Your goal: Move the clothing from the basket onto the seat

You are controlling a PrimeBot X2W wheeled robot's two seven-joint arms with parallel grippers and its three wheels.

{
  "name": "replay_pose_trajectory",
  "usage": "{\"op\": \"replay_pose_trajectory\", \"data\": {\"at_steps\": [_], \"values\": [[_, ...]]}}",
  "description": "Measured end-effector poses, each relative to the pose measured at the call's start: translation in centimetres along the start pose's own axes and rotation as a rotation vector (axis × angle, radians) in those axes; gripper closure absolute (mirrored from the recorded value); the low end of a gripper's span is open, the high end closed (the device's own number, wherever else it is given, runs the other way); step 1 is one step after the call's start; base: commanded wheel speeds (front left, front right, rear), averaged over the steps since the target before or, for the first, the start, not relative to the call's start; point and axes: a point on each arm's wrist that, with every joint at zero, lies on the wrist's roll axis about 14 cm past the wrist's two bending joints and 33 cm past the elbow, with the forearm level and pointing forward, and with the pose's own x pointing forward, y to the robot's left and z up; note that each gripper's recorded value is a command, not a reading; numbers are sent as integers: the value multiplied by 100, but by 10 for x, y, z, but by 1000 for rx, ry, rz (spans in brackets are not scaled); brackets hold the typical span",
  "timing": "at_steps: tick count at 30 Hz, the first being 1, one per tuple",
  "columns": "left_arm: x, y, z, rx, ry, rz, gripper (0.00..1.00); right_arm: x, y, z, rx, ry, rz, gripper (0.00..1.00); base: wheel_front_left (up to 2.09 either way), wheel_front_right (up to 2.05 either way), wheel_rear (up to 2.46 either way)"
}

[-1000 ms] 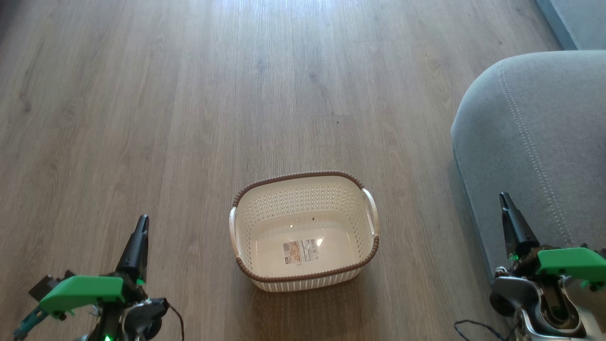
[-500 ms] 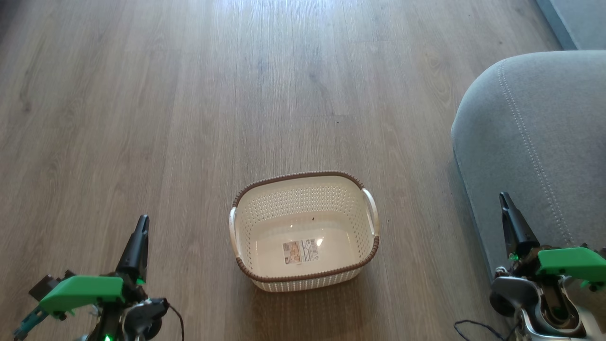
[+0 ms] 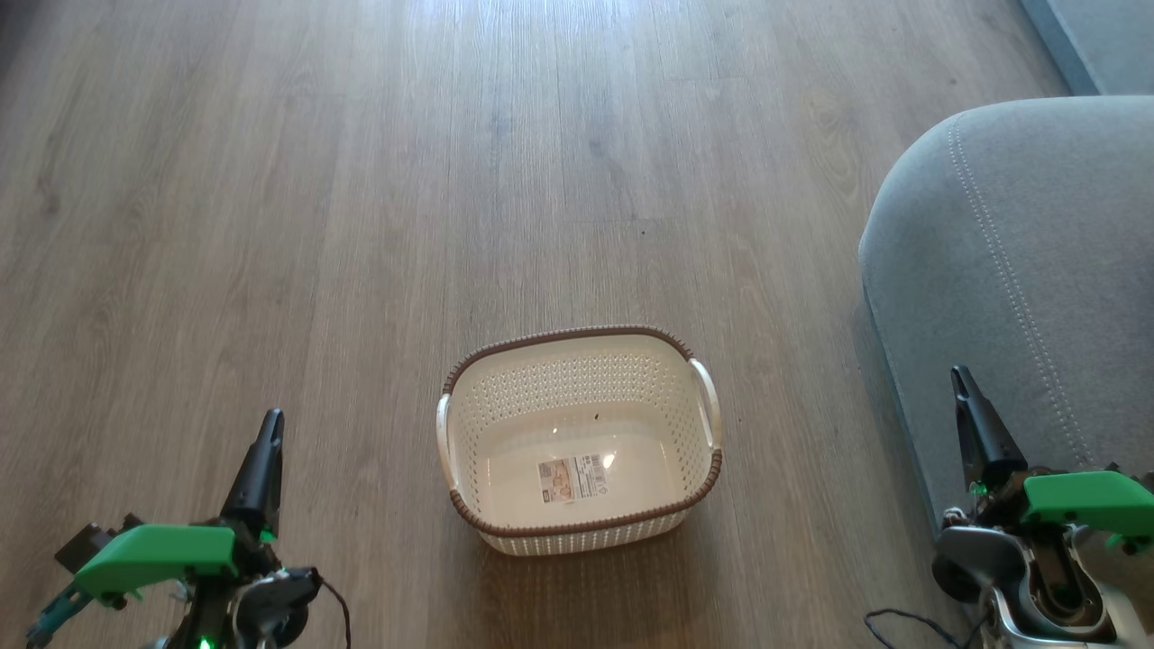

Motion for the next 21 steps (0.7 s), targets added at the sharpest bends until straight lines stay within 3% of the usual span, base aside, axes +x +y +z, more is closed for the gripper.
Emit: {"op": "replay_pose_trajectory", "data": {"at_steps": [21], "values": [[0,0,0,0,0,0,100,0,0,0,0,0,0,100,0,0,0]]}}
